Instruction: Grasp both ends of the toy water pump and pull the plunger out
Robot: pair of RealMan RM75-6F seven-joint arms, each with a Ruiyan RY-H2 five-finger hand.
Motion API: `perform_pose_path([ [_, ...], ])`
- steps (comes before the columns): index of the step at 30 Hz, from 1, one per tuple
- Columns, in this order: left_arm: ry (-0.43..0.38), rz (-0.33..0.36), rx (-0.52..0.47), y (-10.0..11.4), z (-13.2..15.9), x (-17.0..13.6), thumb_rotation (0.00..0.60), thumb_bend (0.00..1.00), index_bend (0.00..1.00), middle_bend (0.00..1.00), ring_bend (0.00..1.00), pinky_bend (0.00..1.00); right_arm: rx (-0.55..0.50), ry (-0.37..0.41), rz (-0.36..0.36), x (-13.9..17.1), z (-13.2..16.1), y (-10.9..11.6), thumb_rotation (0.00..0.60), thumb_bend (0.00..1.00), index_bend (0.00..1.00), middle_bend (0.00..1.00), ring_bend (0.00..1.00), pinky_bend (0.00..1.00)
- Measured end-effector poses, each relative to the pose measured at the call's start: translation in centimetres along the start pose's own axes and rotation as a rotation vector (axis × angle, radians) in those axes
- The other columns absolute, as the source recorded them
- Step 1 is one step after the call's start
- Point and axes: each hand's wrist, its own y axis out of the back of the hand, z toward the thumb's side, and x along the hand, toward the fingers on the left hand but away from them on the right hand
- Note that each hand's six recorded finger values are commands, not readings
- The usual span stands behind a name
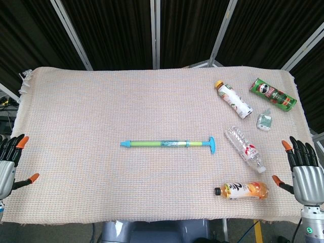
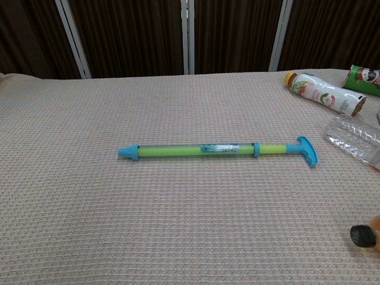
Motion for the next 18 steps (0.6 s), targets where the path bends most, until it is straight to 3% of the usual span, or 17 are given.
perform_pose_path([
  [6,0.01,-0.013,0.018,-0.4,-0.1,-0.1,0.6,0.0,0.0,0.0,0.0,0.0,-0.01,0.003,0.011,-0.1,0.1,-0.4,0.6,0.0,0.0,0.02,0.01,0.0],
  [8,0.013,-0.011,0.019,-0.3,-0.1,-0.1,0.6,0.0,0.0,0.0,0.0,0.0,-0.014,0.008,0.033,-0.3,0.4,-0.8,0.6,0.0,0.0,0.21,0.2,0.01],
  [9,0.014,-0.008,0.02,-0.3,-0.1,-0.1,0.6,0.0,0.0,0.0,0.0,0.0,-0.015,0.014,0.044,-0.5,0.6,-1.1,0.6,0.0,0.0,0.4,0.41,0.11],
  [10,0.017,-0.006,0.02,-0.2,-0.1,-0.1,0.6,0.0,0.0,0.0,0.0,0.0,-0.014,0.025,0.061,-0.8,0.9,-1.4,0.6,0.0,0.0,0.58,0.62,0.31],
  [11,0.019,-0.006,0.02,-0.3,-0.2,0.0,0.6,0.0,0.0,0.0,0.0,0.0,-0.013,0.035,0.073,-1.2,1.2,-1.7,0.6,0.0,0.0,0.72,0.76,0.56],
  [13,0.026,-0.009,0.021,-0.4,-0.2,0.1,0.6,0.0,0.0,0.0,0.0,0.0,-0.009,0.066,0.101,-2.3,2.1,-2.3,0.6,0.0,0.0,0.85,0.89,0.89],
  [15,0.03,-0.014,0.024,-0.5,-0.3,0.1,0.6,0.0,0.0,0.0,0.0,0.0,-0.009,0.095,0.125,-3.3,2.9,-2.8,0.6,0.0,0.03,0.93,0.97,0.99],
  [18,0.039,-0.022,0.036,-0.7,-0.5,0.3,0.6,0.0,0.0,0.0,0.0,0.0,-0.024,0.136,0.163,-5.1,4.5,-3.6,0.6,0.0,0.12,0.98,1.0,1.0],
])
